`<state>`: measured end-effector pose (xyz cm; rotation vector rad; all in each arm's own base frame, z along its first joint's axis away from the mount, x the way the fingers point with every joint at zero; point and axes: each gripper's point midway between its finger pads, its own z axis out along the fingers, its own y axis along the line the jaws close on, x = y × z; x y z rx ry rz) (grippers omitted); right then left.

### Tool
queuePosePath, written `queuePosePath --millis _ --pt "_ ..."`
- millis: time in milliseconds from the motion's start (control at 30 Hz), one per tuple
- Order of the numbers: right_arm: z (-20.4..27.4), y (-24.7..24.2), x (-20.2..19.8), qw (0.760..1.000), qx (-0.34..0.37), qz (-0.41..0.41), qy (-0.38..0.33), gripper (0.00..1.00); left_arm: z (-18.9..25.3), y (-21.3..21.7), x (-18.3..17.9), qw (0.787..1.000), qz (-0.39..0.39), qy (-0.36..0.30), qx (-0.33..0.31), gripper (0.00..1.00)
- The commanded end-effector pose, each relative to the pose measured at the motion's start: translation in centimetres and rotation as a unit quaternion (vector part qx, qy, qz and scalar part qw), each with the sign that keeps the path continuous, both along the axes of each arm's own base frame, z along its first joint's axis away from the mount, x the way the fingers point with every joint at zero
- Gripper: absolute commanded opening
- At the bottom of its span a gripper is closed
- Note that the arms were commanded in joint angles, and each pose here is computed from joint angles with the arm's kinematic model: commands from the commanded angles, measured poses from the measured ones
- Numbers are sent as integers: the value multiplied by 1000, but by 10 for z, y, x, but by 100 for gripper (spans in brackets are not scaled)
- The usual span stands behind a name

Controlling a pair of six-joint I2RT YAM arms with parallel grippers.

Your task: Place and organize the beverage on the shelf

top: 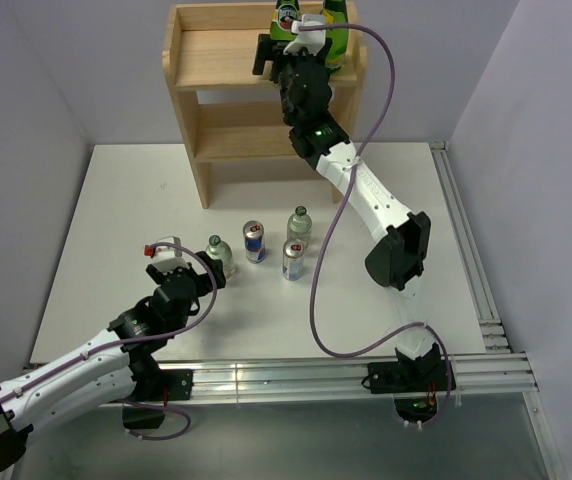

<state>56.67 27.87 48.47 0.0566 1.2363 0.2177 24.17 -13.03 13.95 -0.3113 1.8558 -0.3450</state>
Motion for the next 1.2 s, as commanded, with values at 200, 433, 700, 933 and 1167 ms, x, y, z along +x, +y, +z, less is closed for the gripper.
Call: queuePosePath --millis 200,433,700,933,1167 --pt "17 -31 -31 999 23 -40 6 97 6 -2 3 1000 2 -10 -3 99" --pt "2 -36 -86 999 13 -45 20 97 5 -2 4 1000 4 -9 0 99" --pt "-31 -52 -195 997 62 -25 48 96 6 -2 4 1000 6 -9 1 99" --pt "-195 -75 -253 977 92 12 191 95 4 -3 5 1000 3 -7 6 99" --pt "-289 -69 -294 960 80 15 269 94 5 -4 6 1000 2 -5 7 99"
